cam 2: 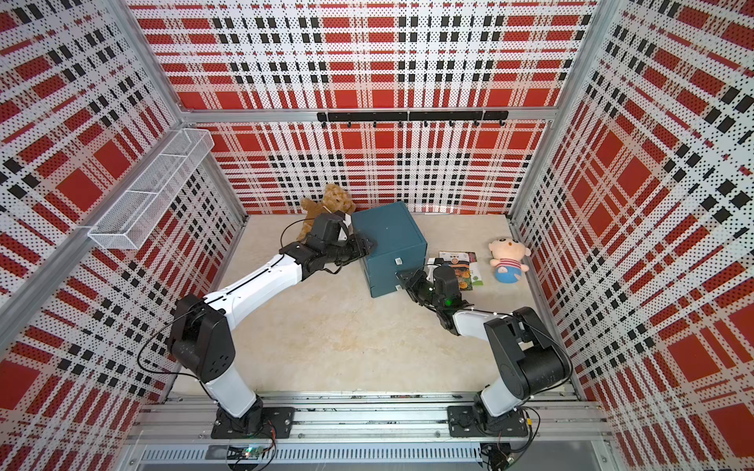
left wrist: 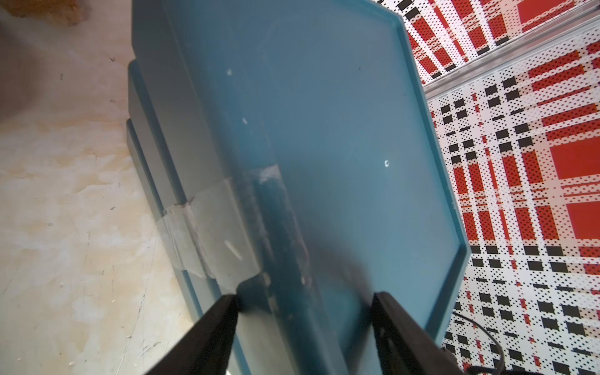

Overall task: Take the seed bags out of the drawer
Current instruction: Open the drawer in the storage box.

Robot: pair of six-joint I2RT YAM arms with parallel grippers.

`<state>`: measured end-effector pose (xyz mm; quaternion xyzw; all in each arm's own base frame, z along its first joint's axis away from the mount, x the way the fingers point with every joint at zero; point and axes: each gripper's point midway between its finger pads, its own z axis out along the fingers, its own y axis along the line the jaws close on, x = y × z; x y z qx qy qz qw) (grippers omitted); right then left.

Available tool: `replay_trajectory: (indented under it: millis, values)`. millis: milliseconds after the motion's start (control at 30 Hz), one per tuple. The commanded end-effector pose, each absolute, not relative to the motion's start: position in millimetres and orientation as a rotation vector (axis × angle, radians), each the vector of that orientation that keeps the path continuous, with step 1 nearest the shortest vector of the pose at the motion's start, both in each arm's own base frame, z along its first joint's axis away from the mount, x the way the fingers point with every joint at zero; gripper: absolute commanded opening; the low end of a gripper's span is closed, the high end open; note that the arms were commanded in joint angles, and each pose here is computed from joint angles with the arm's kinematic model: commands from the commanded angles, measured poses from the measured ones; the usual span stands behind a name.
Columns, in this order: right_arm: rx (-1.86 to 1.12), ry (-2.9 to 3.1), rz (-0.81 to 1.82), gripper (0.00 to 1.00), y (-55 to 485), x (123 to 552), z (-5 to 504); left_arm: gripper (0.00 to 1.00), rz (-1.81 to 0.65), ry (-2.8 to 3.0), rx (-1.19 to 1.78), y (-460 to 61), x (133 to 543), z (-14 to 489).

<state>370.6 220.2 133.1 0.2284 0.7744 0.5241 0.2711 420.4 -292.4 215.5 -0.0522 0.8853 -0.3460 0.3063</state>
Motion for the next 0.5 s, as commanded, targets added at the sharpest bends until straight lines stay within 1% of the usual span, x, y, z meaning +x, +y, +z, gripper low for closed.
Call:
replay_trajectory:
  millis: [0,167,233,333,467]
  values:
    - [0.588,2.065,1.427,0.38,225,374,142,0.7,-0.787,2.573,-0.141,-283,395,150]
    - [0.593,2.044,1.451,0.34,228,381,146,0.7,-0.784,2.575,-0.142,-282,395,149]
    - [0.59,2.043,1.456,0.3,230,383,147,0.7,-0.786,2.578,-0.141,-282,394,148]
    - [0.594,2.04,1.459,0.22,230,385,148,0.7,-0.787,2.579,-0.141,-282,394,147]
    - [0.601,2.054,1.465,0.06,231,384,146,0.7,-0.786,2.58,-0.142,-281,394,147]
